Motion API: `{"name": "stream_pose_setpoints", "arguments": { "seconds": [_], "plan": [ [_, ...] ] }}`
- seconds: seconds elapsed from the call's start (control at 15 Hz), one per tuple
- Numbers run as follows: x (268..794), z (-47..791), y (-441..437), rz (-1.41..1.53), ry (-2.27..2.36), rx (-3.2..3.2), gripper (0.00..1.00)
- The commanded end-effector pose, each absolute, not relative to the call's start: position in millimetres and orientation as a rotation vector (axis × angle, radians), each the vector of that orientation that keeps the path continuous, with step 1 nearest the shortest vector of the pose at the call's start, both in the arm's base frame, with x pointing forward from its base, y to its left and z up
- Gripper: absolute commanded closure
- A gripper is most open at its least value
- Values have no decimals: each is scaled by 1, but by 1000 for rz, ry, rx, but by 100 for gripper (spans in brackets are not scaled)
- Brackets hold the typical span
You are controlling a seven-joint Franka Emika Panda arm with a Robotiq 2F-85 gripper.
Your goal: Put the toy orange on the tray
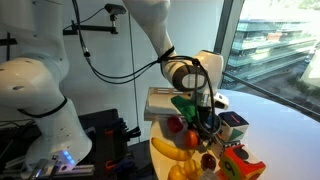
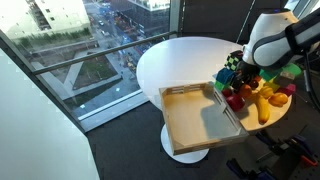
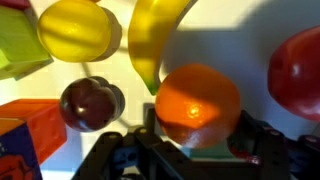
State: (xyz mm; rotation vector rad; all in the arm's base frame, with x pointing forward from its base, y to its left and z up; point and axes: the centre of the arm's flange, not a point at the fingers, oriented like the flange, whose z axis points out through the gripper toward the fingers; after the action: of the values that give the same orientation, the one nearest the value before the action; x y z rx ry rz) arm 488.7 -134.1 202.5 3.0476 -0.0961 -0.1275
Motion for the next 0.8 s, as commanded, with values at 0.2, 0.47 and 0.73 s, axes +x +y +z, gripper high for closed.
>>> {"name": "stream_pose_setpoints", "arguments": {
  "seconds": [0.2, 0.47, 0.73],
  "plan": [
    [494, 218, -135, -133, -127, 3048, 47],
    [493, 236, -133, -130, -130, 3053, 47],
    [494, 257, -128, -127, -133, 3060, 47]
  ]
}}
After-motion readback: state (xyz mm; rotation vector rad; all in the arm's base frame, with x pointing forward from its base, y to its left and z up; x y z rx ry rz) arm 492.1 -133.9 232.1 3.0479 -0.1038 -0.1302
